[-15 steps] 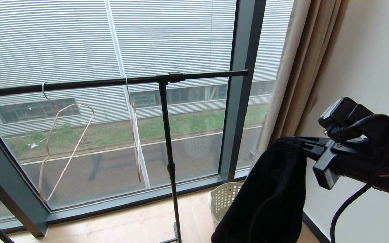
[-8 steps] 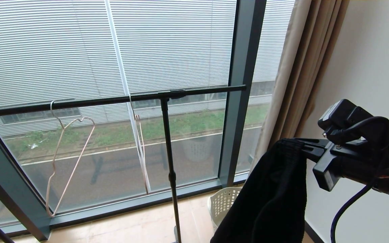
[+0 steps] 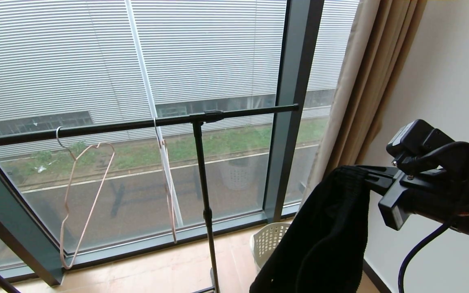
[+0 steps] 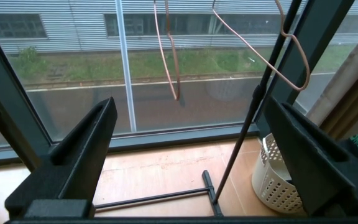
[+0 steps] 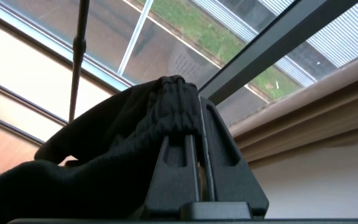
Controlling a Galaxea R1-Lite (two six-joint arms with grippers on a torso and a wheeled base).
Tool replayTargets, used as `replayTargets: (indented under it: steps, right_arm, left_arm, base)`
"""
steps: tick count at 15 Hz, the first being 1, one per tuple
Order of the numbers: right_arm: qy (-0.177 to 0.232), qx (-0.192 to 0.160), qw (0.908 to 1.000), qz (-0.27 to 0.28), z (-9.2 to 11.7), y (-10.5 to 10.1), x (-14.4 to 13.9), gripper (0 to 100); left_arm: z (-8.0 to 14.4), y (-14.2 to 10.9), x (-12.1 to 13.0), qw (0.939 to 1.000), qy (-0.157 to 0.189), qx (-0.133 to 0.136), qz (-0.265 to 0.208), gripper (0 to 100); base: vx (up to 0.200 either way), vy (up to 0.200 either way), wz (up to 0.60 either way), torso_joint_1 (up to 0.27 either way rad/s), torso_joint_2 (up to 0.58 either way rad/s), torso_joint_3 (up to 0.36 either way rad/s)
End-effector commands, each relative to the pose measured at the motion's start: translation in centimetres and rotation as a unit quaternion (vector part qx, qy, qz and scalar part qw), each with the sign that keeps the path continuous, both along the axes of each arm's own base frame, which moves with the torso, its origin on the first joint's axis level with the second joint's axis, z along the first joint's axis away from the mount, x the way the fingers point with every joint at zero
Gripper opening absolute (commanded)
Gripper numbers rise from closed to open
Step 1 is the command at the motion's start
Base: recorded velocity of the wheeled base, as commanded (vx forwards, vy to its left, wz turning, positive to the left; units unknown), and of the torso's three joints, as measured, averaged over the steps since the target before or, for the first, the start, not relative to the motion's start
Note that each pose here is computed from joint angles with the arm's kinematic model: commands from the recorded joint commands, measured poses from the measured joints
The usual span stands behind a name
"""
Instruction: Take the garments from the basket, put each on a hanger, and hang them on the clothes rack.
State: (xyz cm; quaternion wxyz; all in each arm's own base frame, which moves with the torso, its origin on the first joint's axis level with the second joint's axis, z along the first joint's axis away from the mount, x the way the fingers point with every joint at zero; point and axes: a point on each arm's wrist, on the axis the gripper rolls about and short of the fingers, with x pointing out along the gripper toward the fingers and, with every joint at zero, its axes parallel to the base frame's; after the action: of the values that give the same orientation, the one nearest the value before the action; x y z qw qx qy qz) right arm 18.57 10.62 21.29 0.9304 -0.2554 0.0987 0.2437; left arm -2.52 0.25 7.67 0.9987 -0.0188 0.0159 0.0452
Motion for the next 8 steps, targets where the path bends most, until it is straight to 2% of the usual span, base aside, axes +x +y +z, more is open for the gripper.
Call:
replayTargets:
  steps: [1, 7, 8]
  right_arm:
    - [0.000, -0.006, 1.0000, 0.002, -0.33, -0.03, -0.06, 0]
    - [-0.003, -0.016, 0.9998, 0.005, -0.43, 0.04, 0.06, 0]
    - [-0.004, -0.016, 0.9998, 0.006, -0.39, 0.05, 0.07, 0]
  left_arm:
    - [0.01, 0.00, 0.01, 1.0000, 0.000, 0.001, 0.000, 100]
    - [0.01, -0.01, 0.01, 1.0000, 0.000, 0.001, -0.001, 100]
    - [0.05, -0.01, -0.01, 1.0000, -0.001, 0.000, -0.001, 100]
  base:
    - [0.000, 0.000, 0.60, -0.002, -0.01, -0.007]
    - [0.000, 0.000, 0.60, 0.002, 0.00, 0.004]
    - [-0.200, 0.000, 0.60, 0.002, 0.00, 0.002]
